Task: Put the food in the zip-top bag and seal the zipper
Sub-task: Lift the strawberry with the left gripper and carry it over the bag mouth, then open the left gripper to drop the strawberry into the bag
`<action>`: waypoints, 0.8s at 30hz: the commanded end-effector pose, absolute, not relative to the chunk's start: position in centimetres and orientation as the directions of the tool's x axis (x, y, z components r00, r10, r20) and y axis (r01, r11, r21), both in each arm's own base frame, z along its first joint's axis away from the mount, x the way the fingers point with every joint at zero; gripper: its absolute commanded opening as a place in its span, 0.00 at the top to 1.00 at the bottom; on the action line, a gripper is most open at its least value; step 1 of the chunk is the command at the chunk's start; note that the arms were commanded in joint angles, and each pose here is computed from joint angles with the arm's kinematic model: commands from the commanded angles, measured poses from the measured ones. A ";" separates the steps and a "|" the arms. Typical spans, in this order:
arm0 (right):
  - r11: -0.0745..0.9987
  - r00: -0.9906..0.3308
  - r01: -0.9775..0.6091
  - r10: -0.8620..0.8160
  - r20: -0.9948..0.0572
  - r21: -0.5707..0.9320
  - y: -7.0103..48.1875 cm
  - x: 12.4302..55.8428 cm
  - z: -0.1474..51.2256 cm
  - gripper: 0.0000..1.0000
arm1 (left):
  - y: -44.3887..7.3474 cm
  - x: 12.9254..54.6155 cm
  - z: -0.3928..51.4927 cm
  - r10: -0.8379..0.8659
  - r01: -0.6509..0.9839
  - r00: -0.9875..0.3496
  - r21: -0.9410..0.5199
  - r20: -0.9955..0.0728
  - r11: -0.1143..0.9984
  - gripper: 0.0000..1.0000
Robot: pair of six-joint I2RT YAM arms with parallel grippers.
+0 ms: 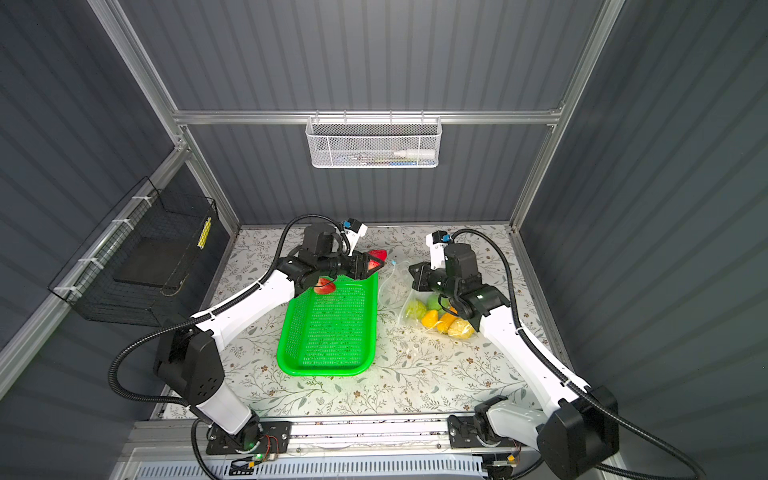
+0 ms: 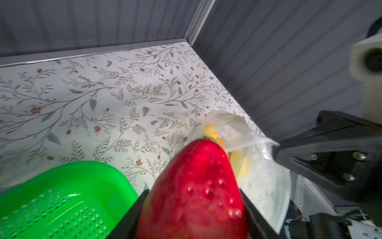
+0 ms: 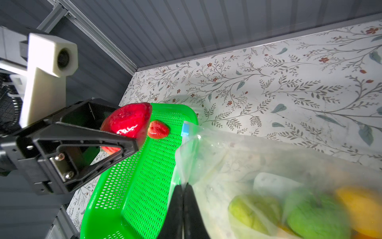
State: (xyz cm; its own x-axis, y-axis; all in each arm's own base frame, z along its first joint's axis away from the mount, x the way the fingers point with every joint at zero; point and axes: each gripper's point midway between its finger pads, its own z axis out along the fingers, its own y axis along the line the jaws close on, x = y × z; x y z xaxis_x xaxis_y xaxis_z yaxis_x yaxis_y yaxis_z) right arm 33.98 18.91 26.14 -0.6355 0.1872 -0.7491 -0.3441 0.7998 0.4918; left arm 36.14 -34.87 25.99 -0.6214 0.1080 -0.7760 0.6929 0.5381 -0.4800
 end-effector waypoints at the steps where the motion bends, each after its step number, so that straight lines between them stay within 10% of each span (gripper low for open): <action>1: 0.795 -0.600 -0.362 0.200 -0.774 0.487 19.2 34.5 27.9 1.00 | -36.5 34.9 27.1 0.084 0.710 -0.638 -0.542 -0.765 0.449 0.44; 24: 0.788 -0.623 -0.362 0.194 -0.758 0.499 19.6 34.8 28.7 1.00 | -41.0 33.2 20.2 0.215 0.662 -0.730 -0.592 -0.649 0.460 0.43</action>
State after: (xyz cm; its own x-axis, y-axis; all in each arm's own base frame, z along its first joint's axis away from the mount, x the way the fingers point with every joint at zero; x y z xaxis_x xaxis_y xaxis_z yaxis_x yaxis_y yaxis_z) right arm 35.05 19.26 27.71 -0.6267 0.1811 -0.7579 -0.3492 0.8042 0.4810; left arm 32.62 -40.17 19.68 -0.7255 0.2190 -0.6524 0.6669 0.4576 -0.5881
